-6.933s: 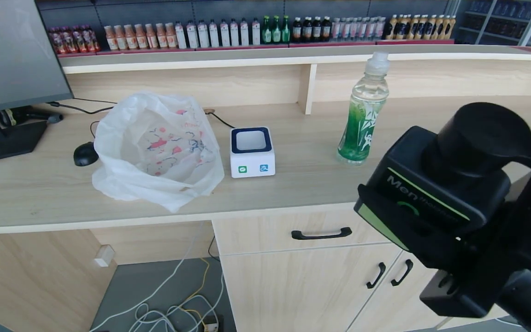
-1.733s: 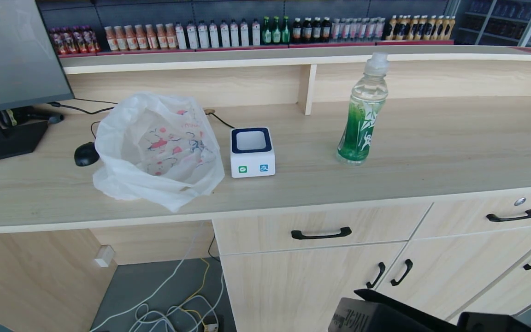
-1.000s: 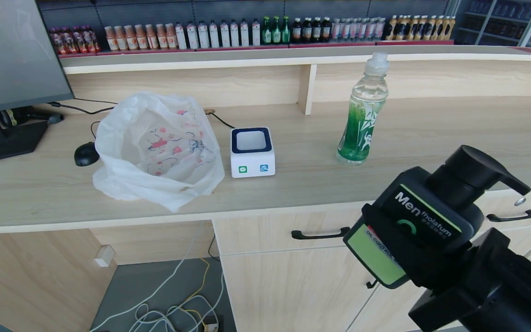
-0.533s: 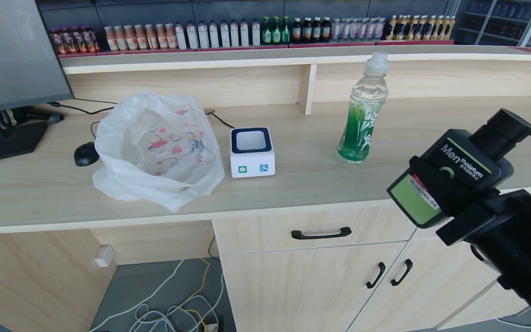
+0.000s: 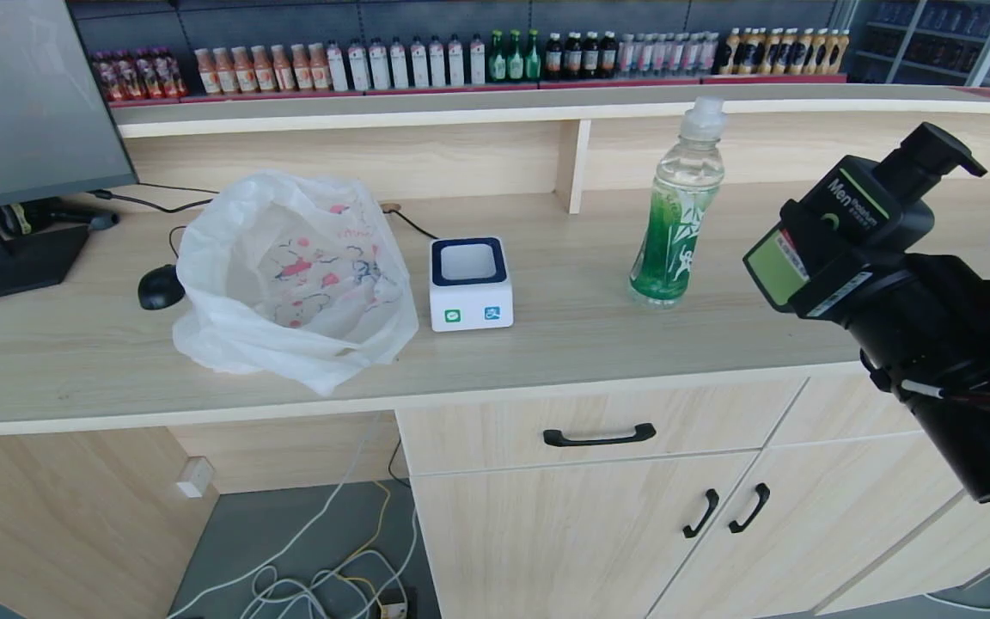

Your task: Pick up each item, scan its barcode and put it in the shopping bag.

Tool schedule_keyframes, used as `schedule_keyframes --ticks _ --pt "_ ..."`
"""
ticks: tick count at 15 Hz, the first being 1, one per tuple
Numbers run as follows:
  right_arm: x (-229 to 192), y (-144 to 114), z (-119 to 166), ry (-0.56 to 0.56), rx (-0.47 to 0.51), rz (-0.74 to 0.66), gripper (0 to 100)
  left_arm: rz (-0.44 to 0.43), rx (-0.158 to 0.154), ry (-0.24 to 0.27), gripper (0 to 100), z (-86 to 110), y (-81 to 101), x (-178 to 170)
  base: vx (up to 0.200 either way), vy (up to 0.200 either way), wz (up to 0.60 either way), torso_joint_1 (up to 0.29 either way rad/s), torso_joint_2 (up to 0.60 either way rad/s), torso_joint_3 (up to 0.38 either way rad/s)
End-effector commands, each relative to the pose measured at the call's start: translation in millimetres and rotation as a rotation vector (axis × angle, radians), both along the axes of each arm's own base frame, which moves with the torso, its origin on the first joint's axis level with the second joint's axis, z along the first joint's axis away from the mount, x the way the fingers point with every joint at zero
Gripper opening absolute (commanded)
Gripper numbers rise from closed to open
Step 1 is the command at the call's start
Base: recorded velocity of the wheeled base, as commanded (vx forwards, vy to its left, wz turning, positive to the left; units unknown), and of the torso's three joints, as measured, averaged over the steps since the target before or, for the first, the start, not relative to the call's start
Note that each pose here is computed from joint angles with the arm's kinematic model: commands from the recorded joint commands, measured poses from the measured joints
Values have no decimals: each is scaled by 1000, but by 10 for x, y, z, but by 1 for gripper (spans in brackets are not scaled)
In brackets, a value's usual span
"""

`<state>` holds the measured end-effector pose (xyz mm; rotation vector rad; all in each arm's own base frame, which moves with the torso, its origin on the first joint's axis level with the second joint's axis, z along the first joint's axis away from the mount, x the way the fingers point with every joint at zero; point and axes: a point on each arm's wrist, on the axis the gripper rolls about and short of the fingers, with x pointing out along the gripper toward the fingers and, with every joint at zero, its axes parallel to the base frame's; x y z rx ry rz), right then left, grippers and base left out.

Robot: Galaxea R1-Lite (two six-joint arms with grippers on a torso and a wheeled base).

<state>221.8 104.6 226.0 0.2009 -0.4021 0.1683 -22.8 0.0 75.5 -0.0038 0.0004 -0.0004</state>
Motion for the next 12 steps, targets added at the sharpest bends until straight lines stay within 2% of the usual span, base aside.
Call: schedule_keyframes --ticks 1,3,12 --pt "95 -9 -64 22 -3 -18 0 0 -1 0 100 0 0 0 0 0 0 0 0 0" --pt "92 -11 -40 9 7 -14 0 0 -4 0 100 0 0 0 0 0 0 0 0 0" --pt "91 -11 -32 6 29 -4 0 0 -5 0 100 0 0 0 0 200 0 4 3 2"
